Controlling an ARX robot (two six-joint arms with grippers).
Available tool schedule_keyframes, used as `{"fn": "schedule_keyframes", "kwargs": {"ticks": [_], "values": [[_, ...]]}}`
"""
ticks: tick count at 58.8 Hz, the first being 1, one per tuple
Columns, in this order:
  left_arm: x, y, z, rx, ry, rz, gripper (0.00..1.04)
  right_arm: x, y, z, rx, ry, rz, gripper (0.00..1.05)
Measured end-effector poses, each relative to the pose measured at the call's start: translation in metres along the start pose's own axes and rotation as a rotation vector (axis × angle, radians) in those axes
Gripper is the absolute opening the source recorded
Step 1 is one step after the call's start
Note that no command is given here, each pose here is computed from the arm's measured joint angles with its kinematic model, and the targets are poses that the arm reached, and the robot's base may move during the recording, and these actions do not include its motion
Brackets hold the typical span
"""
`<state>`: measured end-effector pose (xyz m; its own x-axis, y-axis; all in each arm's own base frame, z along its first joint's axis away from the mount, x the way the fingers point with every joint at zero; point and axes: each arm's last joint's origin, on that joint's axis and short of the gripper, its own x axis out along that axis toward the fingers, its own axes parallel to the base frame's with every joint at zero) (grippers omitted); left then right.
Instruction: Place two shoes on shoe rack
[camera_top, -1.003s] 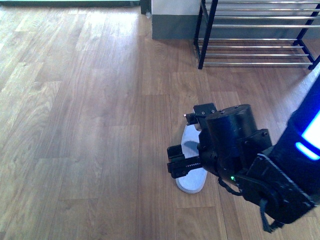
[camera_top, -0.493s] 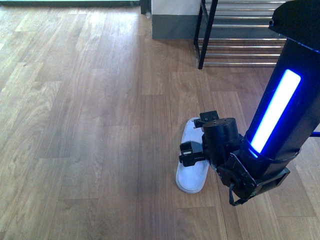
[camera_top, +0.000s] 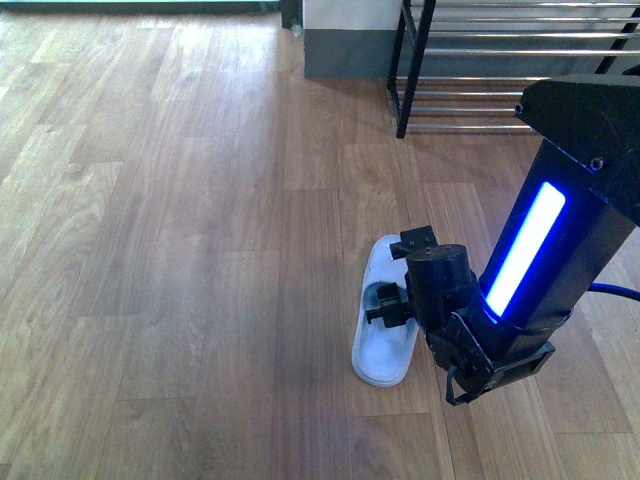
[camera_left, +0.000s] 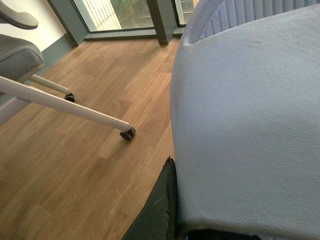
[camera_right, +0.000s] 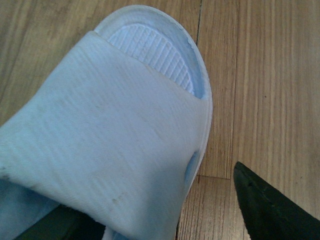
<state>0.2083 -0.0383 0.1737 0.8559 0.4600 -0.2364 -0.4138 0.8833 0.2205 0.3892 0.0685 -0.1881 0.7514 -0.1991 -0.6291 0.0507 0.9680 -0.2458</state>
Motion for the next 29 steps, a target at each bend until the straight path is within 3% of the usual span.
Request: {"fn": "schedule_keyframes", "kwargs": {"ticks": [14, 22, 29], "values": [[0.0000, 0.0000, 0.0000, 0.000, 0.000, 0.000, 0.02, -0.0001, -0.0007, -0.0028, 0.020, -0.001, -0.052, 0.29], [0.0000, 0.0000, 0.0000, 0.000, 0.000, 0.000, 0.02, -0.0006, -0.0013, -0.0010, 0.031, -0.022, -0.082, 0.03], [0.0000, 0.0000, 0.0000, 0.000, 0.000, 0.000, 0.02, -0.0053, -0.0042, 0.0017, 0.028, -0.028, -0.056, 0.02]]}}
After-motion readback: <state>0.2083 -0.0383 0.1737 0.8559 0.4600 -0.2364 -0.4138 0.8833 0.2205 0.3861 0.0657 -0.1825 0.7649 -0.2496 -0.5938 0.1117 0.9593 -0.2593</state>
